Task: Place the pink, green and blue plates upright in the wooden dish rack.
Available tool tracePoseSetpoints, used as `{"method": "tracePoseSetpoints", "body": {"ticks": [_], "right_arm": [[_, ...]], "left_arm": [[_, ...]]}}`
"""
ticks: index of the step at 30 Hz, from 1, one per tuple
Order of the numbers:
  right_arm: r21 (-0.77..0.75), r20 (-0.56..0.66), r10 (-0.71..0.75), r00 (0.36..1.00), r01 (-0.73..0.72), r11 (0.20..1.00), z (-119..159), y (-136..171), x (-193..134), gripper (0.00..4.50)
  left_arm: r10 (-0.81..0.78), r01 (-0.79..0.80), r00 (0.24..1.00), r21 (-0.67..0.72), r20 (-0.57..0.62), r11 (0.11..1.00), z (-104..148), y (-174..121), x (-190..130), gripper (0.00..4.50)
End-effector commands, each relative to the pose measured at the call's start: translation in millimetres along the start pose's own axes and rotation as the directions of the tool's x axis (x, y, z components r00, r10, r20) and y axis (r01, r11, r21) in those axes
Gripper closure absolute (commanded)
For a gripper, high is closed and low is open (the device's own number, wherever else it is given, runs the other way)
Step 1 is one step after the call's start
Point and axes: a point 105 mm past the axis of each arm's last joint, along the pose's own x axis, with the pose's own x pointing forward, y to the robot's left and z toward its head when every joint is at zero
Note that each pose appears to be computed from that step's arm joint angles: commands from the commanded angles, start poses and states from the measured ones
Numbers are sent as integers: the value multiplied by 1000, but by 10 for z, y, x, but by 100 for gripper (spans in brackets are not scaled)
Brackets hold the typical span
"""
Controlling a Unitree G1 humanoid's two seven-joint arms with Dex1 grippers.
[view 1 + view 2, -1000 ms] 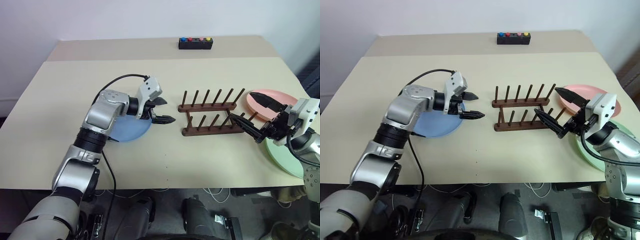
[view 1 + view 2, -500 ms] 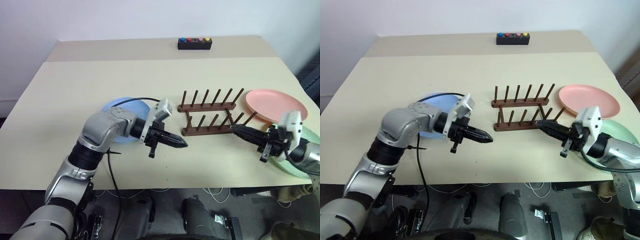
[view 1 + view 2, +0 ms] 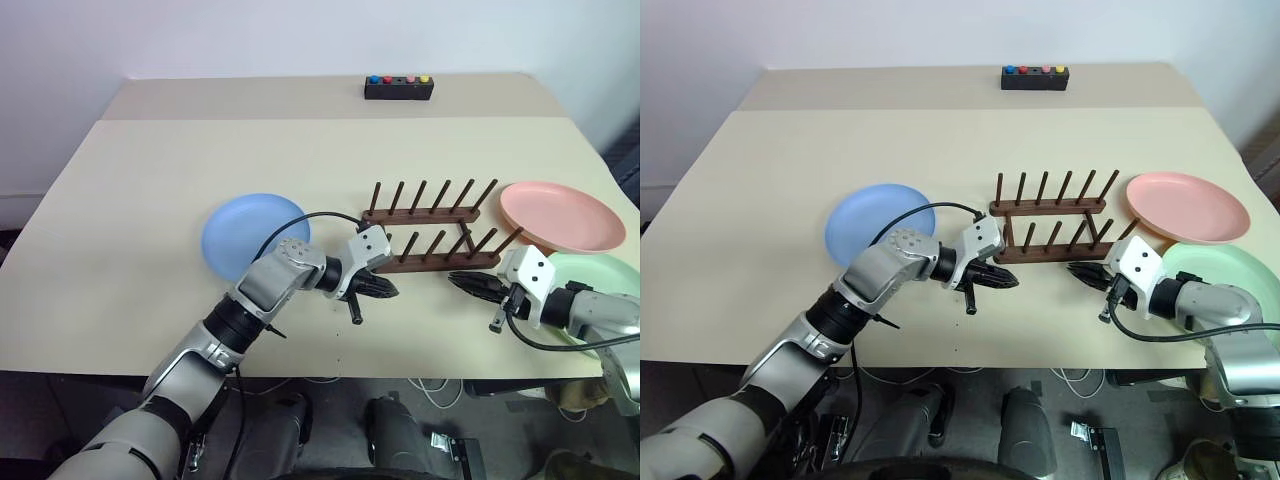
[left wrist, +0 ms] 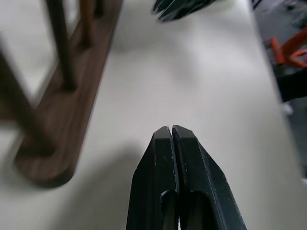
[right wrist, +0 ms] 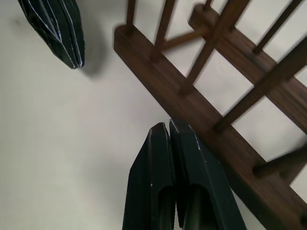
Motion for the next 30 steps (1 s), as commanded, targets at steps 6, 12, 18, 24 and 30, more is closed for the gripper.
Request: {"method": "tracePoseSetpoints", "body": {"ticks": [6,12,18,24,30], "right_arm": [[-47,-43,-92,995,90,995,-41,-176,33,444],[-102,-84,-120,989,111,989,-121,-240,72,444],[-154,-67,-142,988,130,980,-77,-315,156,444],[-232,-100,-172,980,146,962,-165,-397,220,444],[-233,-68,-200,977,180,956,-153,-469,312,444]], "left_arm": [[75,-77,997,54,28,996,130,109,117,447],[119,-121,992,46,38,992,141,194,154,447],[194,-195,980,29,38,980,124,370,113,447],[227,-229,973,27,49,973,129,441,99,447],[279,-281,958,23,60,960,141,594,38,447]]}}
